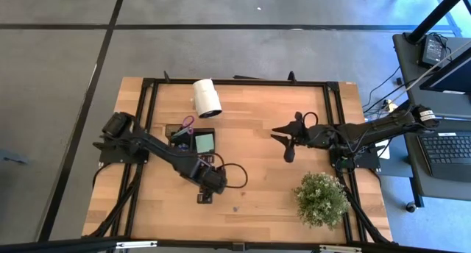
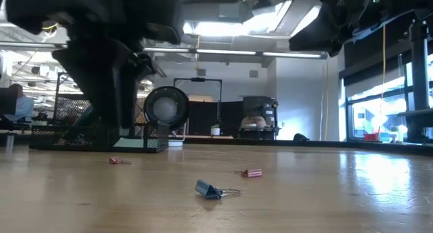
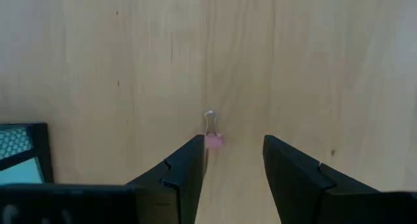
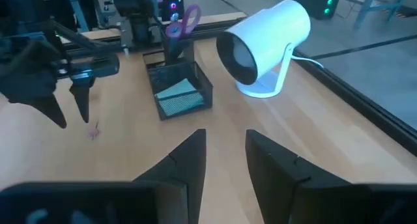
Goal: Pick and place office supplies into organizer
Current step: Put the pink binder clip into the black desk organizer
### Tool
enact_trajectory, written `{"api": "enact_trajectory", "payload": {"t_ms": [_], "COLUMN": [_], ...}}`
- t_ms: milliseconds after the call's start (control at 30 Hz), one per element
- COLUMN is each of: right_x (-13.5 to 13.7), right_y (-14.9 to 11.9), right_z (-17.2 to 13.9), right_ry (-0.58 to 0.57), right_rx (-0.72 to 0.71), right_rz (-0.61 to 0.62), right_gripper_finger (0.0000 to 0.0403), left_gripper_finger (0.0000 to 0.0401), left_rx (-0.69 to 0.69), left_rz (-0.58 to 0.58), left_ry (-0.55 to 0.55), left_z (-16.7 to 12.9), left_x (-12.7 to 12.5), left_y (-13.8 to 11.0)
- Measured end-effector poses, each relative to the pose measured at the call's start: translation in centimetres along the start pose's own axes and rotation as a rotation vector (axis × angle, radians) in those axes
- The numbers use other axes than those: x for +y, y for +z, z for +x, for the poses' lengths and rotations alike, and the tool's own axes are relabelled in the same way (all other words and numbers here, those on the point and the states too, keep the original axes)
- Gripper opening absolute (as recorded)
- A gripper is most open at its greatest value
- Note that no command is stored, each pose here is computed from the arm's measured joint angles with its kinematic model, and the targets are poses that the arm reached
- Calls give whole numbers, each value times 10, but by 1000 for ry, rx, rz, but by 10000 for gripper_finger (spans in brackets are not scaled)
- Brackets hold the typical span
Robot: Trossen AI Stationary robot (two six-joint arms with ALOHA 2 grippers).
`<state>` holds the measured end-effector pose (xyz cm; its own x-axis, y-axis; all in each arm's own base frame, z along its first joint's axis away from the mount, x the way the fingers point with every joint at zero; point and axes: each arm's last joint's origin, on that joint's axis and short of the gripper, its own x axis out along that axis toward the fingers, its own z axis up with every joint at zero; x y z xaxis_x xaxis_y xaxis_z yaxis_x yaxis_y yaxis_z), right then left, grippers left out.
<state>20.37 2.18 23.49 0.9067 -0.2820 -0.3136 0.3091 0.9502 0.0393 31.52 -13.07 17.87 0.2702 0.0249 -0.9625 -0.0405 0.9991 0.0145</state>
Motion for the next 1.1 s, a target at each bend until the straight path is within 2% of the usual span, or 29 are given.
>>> {"api": "enact_trajectory", "payload": {"t_ms": [233, 633, 1100], "right_x": [0, 1, 0], "right_y": [-2, -3, -7], "right_z": [0, 0, 0], "right_ry": [24, 42, 34], "right_rx": [27, 38, 78], "right_rz": [-20, -41, -56], "right_gripper_finger": [113, 113, 113], "left_gripper_finger": [150, 150, 150], "left_rx": [49, 60, 147], "left_rz": [-45, -63, -80], "left_ry": [-60, -57, -20], "left_z": [7, 10, 33], "left_x": [9, 15, 17], "left_y": [7, 8, 4]}}
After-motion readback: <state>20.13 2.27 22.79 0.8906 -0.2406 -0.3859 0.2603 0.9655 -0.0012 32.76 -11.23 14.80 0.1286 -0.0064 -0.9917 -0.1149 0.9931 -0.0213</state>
